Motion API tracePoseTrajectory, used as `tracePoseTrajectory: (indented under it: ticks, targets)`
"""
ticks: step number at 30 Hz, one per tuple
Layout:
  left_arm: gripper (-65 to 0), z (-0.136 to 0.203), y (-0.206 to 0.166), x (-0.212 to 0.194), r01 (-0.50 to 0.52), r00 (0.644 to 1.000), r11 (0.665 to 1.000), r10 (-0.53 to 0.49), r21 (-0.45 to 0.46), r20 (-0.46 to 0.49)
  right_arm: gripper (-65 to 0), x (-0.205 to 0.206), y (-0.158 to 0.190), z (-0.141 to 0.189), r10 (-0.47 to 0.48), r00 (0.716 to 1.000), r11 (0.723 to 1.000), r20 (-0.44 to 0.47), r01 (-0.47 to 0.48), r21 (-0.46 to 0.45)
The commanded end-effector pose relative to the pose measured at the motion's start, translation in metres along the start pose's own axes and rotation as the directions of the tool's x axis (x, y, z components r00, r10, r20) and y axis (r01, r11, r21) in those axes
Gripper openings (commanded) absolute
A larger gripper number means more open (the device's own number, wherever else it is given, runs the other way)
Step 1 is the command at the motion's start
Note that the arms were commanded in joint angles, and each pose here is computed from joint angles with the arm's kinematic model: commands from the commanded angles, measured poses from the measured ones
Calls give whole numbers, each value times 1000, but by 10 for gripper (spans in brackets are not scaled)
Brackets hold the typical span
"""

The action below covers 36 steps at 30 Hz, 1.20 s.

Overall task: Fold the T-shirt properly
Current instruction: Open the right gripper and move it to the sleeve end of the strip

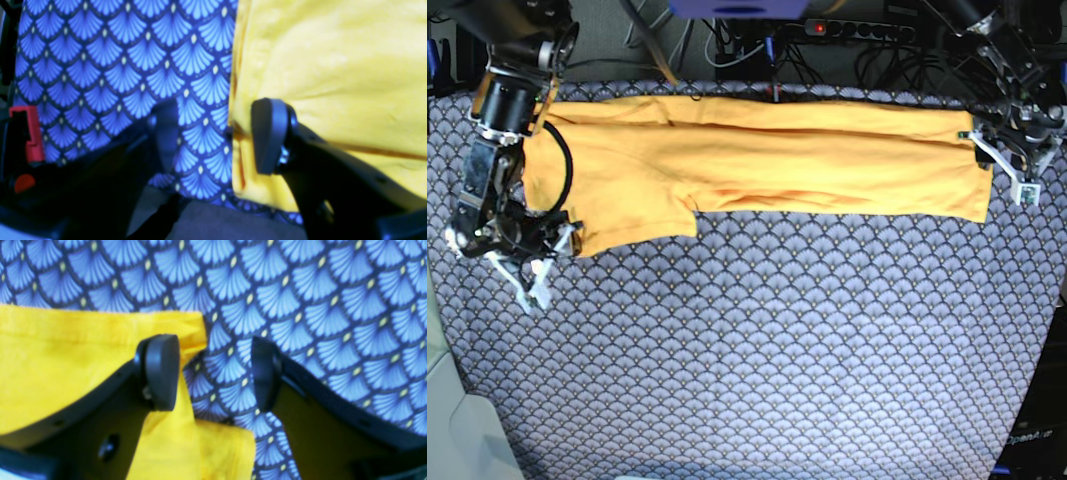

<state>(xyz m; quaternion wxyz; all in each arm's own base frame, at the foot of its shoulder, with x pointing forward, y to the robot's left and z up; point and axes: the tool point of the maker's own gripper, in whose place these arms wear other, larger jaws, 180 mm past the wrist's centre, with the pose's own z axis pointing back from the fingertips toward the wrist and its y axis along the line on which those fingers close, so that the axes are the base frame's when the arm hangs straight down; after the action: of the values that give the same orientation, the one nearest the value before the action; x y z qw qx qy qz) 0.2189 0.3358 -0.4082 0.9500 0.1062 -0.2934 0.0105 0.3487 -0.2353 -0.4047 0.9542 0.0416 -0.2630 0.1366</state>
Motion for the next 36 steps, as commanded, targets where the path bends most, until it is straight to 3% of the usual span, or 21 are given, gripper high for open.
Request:
tracePoseTrajectory:
  ticks: [1, 19, 22, 27, 28, 36]
  targets:
    - [-304, 3, 8, 11, 4, 999, 1000, -4, 21, 35, -298, 18, -4, 6, 17, 999, 1000, 42, -17, -13]
    - [-304, 5, 9, 10, 7, 999, 1000, -7, 26, 34, -315, -4, 27, -9, 9, 1000, 999, 2, -9, 51]
    - [-304, 5, 9, 11, 6, 999, 1000, -7, 26, 36, -397, -5, 28, -9, 9, 1000, 999, 3, -9, 50]
    - [-304, 5, 9, 12, 6, 999, 1000, -7, 26, 37, -628, -4, 27, -8, 10, 1000, 999, 3, -10, 49]
    - [-305, 5, 9, 12, 6, 999, 1000, -7, 26, 37, -650, -4, 28, -8, 10, 1000, 999, 2, -10, 50]
    - [-305, 12, 12, 21, 14, 998, 999, -17, 43, 68, -650, 14, 23, 23, 79, 993, 997, 88, -76, -34]
